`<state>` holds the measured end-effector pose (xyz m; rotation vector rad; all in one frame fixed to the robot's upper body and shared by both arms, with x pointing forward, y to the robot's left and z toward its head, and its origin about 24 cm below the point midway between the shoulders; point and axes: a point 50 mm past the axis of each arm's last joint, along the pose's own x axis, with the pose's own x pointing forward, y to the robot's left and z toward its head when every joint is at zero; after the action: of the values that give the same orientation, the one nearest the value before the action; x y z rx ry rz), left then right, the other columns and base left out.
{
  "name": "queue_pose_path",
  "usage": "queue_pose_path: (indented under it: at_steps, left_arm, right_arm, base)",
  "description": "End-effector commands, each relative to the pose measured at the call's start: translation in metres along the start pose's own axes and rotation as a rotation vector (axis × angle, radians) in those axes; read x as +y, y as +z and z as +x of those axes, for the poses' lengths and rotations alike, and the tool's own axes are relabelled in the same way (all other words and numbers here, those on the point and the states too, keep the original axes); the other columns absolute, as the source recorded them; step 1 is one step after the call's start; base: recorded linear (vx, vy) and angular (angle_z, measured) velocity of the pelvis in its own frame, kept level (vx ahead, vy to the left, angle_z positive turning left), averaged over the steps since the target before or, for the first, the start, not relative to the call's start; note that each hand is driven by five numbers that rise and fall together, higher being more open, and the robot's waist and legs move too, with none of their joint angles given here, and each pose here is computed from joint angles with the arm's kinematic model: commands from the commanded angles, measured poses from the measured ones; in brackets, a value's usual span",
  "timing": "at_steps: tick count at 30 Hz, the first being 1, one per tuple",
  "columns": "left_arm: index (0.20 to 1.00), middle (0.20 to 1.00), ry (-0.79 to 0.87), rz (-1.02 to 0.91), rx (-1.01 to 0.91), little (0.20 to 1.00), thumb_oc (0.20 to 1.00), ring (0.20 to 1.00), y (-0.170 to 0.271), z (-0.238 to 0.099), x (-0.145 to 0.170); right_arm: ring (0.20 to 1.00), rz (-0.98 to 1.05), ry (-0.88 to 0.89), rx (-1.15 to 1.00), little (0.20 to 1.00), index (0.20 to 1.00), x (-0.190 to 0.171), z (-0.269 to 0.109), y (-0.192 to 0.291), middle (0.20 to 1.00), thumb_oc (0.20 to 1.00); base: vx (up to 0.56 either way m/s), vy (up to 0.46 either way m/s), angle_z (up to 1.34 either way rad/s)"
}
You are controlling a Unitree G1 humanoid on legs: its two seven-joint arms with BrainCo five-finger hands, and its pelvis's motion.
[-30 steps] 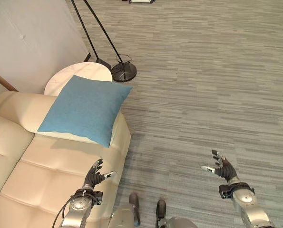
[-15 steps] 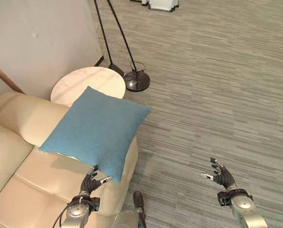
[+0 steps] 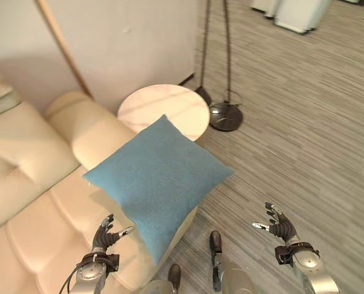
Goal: Pick up all the scattered cushions and arrange them neatly on the sofa.
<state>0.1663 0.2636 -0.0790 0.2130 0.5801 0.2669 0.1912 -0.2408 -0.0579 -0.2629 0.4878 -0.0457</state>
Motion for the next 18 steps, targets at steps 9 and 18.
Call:
queue_pose_path:
  at_steps: [9,18]
  left_arm:
    - [1.000,1.000,-0.008,-0.009,-0.145,1.000,1.000,1.000,0.033,0.007,0.003]
    - [1.000,1.000,0.037,0.065,-0.183,1.000,1.000,1.000,0.040,0.007,0.020]
  right_arm:
    - [1.000,-0.002,-0.172,-0.082,1.000,1.000,-0.048,-0.009,0.013,1.000,1.000]
    - [1.000,-0.174,-0.218,-0.226,1.000,1.000,-0.073,-0.003,0.058,1.000,1.000]
  base:
    - [0.07,-0.139,0.58]
    - [0.10,-0.004,0.20]
